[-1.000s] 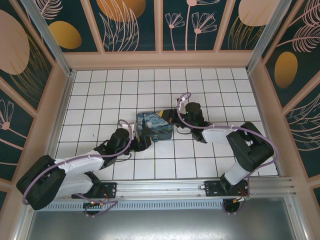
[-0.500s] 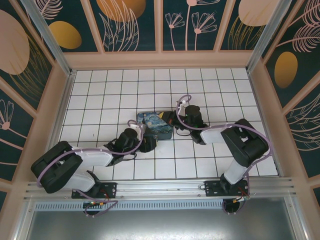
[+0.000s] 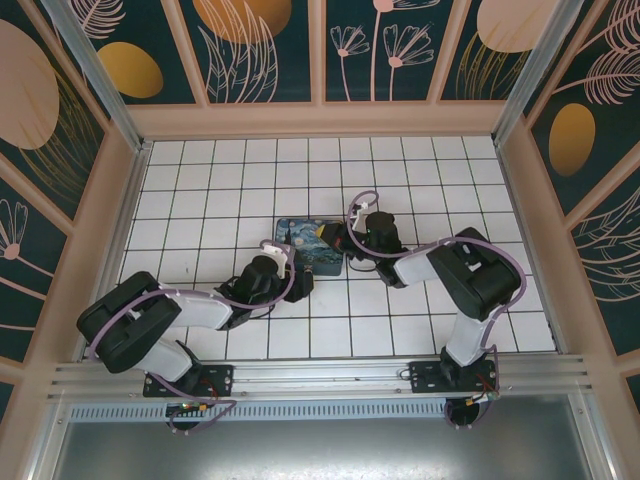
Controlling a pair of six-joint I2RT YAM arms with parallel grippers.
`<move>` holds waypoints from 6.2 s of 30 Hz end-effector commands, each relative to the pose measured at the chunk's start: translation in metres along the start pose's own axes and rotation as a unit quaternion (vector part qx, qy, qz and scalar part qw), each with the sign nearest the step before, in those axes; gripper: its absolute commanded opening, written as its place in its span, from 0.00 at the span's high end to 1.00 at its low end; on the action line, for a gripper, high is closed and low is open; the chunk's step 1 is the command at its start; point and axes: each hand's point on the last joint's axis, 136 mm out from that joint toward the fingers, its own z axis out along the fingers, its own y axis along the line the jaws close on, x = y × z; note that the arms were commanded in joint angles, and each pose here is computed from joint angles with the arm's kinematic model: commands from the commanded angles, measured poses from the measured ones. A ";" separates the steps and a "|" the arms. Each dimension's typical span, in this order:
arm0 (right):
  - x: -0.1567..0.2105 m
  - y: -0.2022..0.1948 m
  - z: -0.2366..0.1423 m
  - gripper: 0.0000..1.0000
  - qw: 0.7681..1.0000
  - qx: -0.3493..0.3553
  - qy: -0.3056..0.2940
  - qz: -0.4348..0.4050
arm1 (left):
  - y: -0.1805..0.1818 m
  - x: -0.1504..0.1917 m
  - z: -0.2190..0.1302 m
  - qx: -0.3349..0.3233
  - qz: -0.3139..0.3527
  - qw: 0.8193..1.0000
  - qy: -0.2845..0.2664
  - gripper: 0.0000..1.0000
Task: Unlock the padlock with the key
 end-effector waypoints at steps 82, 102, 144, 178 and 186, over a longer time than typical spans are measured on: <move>-0.006 -0.012 0.002 1.00 1.000 -0.004 -0.009 0.016 | -0.025 -0.017 0.040 0.084 -0.070 0.993 -0.050 0.54; -0.018 0.008 -0.007 1.00 1.000 -0.017 -0.014 -0.003 | -0.024 -0.023 0.040 0.066 -0.092 0.993 -0.045 0.99; 0.066 -0.038 -0.098 1.00 0.996 0.079 -0.033 0.004 | -0.076 -0.053 0.013 0.179 -0.224 0.958 0.012 1.00; 0.045 -0.013 -0.083 1.00 0.997 0.060 -0.054 0.001 | -0.076 -0.052 0.006 0.208 -0.245 0.947 0.015 1.00; 0.043 -0.008 -0.085 1.00 0.997 0.055 -0.056 -0.002 | -0.075 -0.051 0.006 0.207 -0.245 0.947 0.016 1.00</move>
